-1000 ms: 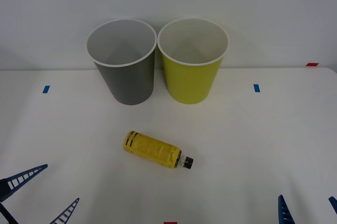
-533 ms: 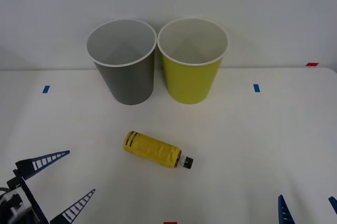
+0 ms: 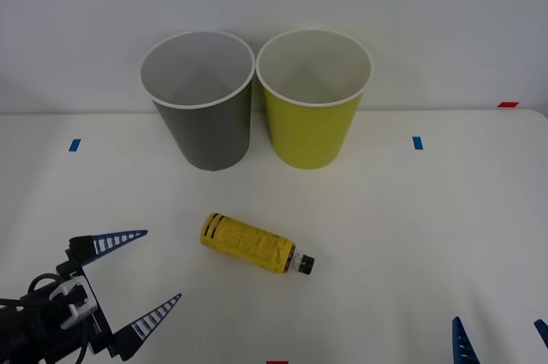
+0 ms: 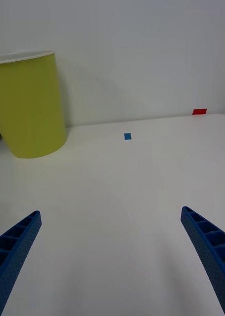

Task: Put cans in the gray bin and PET bottles in the light green bin.

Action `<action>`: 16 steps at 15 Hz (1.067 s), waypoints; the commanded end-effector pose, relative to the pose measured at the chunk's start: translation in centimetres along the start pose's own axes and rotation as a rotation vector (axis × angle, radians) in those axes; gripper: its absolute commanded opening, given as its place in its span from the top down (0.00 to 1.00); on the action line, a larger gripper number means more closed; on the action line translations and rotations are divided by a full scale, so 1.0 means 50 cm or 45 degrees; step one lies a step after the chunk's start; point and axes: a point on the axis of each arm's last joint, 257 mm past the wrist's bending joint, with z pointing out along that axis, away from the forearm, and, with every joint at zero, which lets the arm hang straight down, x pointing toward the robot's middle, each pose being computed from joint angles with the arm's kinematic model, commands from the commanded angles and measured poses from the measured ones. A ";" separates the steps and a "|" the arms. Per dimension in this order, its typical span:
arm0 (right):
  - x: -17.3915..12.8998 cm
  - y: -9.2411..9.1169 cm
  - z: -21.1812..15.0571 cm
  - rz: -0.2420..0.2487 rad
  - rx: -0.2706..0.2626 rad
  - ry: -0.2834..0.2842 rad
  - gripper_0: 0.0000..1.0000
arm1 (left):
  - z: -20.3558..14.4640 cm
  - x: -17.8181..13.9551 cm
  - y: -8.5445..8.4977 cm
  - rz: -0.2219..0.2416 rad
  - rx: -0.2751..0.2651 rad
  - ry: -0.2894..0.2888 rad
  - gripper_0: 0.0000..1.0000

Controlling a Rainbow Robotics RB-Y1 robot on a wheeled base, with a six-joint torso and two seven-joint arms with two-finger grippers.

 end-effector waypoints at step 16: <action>0.000 0.000 0.000 0.000 0.000 0.000 0.02 | 0.148 -0.115 -0.027 0.208 0.186 0.116 0.01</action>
